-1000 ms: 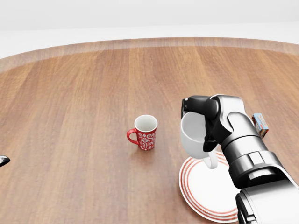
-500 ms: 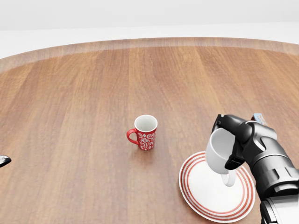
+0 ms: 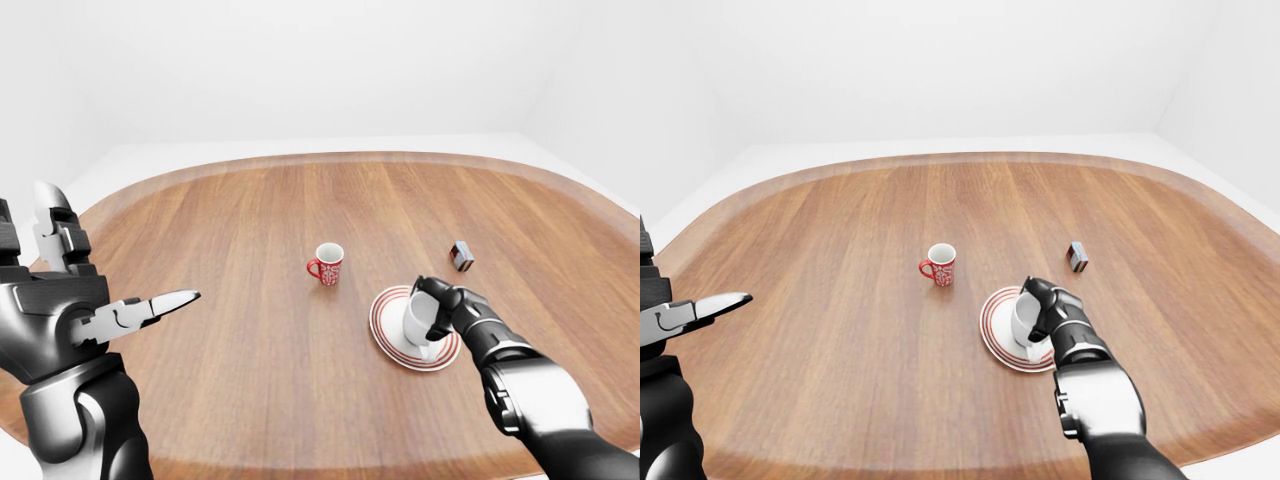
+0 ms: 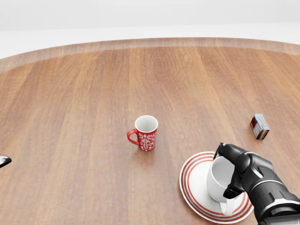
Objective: Put the white mug on the plate.
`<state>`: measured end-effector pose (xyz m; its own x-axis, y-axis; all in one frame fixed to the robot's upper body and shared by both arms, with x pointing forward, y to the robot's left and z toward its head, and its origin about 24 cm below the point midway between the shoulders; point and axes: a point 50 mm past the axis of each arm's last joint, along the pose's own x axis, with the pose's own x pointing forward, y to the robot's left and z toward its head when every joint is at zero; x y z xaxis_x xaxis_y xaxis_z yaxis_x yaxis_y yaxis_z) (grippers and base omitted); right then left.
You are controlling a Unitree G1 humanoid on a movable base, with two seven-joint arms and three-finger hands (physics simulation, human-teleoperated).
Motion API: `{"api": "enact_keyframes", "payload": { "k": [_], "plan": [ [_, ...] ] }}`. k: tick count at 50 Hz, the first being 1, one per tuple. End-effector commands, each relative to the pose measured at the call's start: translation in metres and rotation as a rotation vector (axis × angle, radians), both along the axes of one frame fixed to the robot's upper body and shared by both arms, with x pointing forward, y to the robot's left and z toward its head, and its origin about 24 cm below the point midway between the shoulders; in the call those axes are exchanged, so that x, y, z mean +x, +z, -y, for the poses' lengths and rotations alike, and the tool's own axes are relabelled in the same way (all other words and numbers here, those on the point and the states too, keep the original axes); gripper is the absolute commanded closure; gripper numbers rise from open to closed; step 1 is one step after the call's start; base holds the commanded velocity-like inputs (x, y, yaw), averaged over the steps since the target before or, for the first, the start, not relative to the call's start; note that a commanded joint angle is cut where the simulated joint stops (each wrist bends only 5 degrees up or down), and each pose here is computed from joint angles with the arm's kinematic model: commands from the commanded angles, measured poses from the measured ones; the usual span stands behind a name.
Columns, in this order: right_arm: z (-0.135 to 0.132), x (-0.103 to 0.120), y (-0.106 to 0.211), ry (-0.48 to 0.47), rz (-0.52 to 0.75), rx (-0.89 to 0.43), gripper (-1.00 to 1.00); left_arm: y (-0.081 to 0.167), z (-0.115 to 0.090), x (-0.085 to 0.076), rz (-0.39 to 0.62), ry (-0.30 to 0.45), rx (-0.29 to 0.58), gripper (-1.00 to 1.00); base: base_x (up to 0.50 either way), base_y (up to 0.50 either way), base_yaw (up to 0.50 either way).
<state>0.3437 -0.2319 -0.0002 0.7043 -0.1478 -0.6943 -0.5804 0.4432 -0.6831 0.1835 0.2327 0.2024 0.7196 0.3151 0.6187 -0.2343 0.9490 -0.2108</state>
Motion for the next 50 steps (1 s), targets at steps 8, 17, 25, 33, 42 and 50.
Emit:
{"api": "enact_keyframes", "payload": {
  "k": [8, 17, 25, 33, 42, 50],
  "plan": [
    [-0.001, -0.003, -0.005, -0.008, -0.001, 0.006, 1.00, -0.001, 0.000, 0.001, -0.008, -0.001, 0.000, -1.00, 0.00, 0.00, 0.00],
    [0.001, -0.005, -0.007, -0.018, 0.003, 0.005, 1.00, -0.003, 0.000, 0.001, -0.015, -0.002, 0.000, -1.00, 0.00, 0.00, 0.00],
    [0.000, -0.006, -0.008, -0.019, 0.008, 0.001, -0.73, -0.004, 0.001, 0.002, -0.023, -0.003, 0.001, -1.00, 0.00, 0.00, 0.00],
    [0.000, -0.005, -0.008, -0.009, 0.000, -0.003, -1.00, -0.004, 0.000, 0.001, -0.018, -0.001, -0.001, -1.00, 0.00, 0.00, 0.00],
    [-0.011, 0.005, 0.017, 0.149, -0.265, 0.118, -1.00, -0.004, 0.000, 0.001, -0.019, -0.001, 0.001, -1.00, 0.00, 0.00, 0.00],
    [-0.021, 0.027, 0.170, 0.508, 0.252, -0.515, -1.00, -0.003, 0.000, 0.001, -0.014, 0.000, 0.000, -1.00, 0.00, 0.00, 0.00]
  ]
}}
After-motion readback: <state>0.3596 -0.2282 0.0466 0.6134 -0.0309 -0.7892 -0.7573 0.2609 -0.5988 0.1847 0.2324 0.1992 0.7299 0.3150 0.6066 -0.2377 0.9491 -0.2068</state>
